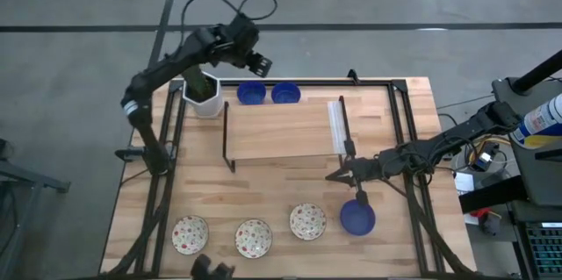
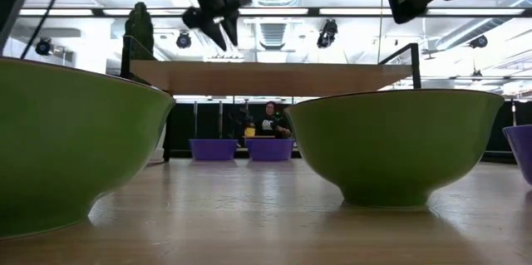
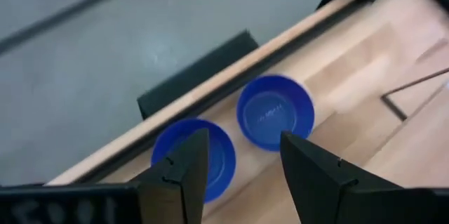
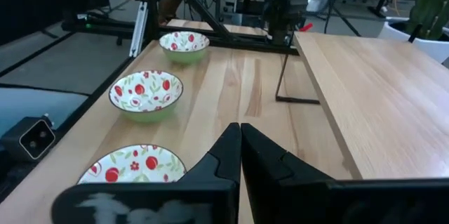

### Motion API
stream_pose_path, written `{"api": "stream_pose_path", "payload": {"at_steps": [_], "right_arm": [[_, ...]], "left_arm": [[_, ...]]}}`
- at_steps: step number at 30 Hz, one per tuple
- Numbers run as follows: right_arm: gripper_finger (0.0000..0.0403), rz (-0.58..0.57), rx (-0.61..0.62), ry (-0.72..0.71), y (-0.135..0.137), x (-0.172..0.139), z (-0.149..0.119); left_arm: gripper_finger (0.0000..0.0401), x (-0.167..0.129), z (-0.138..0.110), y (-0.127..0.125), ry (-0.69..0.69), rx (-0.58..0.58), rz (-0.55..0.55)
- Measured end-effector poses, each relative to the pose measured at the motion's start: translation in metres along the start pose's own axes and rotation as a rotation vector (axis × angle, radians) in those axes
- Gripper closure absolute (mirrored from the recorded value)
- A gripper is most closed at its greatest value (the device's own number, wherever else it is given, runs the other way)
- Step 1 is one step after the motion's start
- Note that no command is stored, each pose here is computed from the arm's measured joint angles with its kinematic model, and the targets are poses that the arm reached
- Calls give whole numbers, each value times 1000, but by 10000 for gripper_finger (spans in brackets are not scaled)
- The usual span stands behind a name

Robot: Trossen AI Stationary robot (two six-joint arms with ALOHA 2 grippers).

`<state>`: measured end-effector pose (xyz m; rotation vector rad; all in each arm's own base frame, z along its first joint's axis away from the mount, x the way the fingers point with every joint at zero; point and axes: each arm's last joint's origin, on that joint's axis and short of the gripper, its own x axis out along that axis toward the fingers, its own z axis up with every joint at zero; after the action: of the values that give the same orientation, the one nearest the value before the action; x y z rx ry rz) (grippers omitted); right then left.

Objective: Pick & Place Mini bowls
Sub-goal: Put the top left blue bowl on the shelf

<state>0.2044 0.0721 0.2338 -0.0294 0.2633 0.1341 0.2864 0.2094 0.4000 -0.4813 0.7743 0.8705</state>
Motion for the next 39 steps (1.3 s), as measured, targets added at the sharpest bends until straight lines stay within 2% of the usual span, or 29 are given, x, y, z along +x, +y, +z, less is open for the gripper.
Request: {"api": "stream_pose_path", "payload": {"at_steps": [14, 30, 34, 39], "right_arm": [[394, 1, -35, 7, 0, 0, -1], [394, 29, -69, 25, 1, 0, -7], [394, 29, -90, 25, 0, 0, -7], [394, 29, -102, 24, 0, 0, -7]], "left_arm": [[232, 82, 1, 6, 204, -17, 63], [232, 123, -12, 18, 352, -104, 115], [232, 134, -17, 17, 393, -113, 76], [232, 153, -25, 16, 445, -112, 84]]}}
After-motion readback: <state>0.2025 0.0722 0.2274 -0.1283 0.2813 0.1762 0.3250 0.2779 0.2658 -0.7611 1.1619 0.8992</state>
